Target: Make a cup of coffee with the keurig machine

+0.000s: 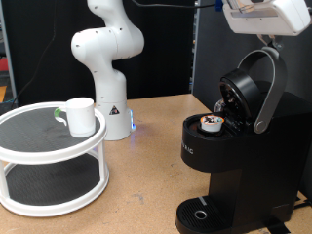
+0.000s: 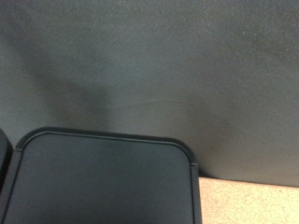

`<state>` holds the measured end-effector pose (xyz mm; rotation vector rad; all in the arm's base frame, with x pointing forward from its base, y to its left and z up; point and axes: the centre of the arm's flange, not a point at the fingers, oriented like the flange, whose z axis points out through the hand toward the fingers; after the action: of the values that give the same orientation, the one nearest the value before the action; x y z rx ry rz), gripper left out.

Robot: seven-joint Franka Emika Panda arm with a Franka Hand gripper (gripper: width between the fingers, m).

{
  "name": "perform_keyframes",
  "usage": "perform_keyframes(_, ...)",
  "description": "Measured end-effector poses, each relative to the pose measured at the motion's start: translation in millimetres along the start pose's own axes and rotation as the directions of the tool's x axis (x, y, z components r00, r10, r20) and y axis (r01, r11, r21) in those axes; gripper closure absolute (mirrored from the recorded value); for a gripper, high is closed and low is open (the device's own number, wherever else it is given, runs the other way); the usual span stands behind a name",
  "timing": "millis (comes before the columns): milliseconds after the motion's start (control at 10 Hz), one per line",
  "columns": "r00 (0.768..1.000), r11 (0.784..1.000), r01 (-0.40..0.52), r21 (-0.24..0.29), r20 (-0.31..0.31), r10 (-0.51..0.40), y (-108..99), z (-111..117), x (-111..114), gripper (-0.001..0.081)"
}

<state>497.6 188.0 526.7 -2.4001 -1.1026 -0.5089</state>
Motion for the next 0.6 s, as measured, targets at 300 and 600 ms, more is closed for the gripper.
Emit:
perform_keyframes(300, 0.999, 1.000, 0.029, 0.001, 0.013, -0.029, 12.0, -19.1, -17.6, 0.0801)
perform_keyframes(600, 0.996, 0.999, 0.026, -0.028, 0.088, -0.024, 34.4, -43.4, -45.2, 0.0801)
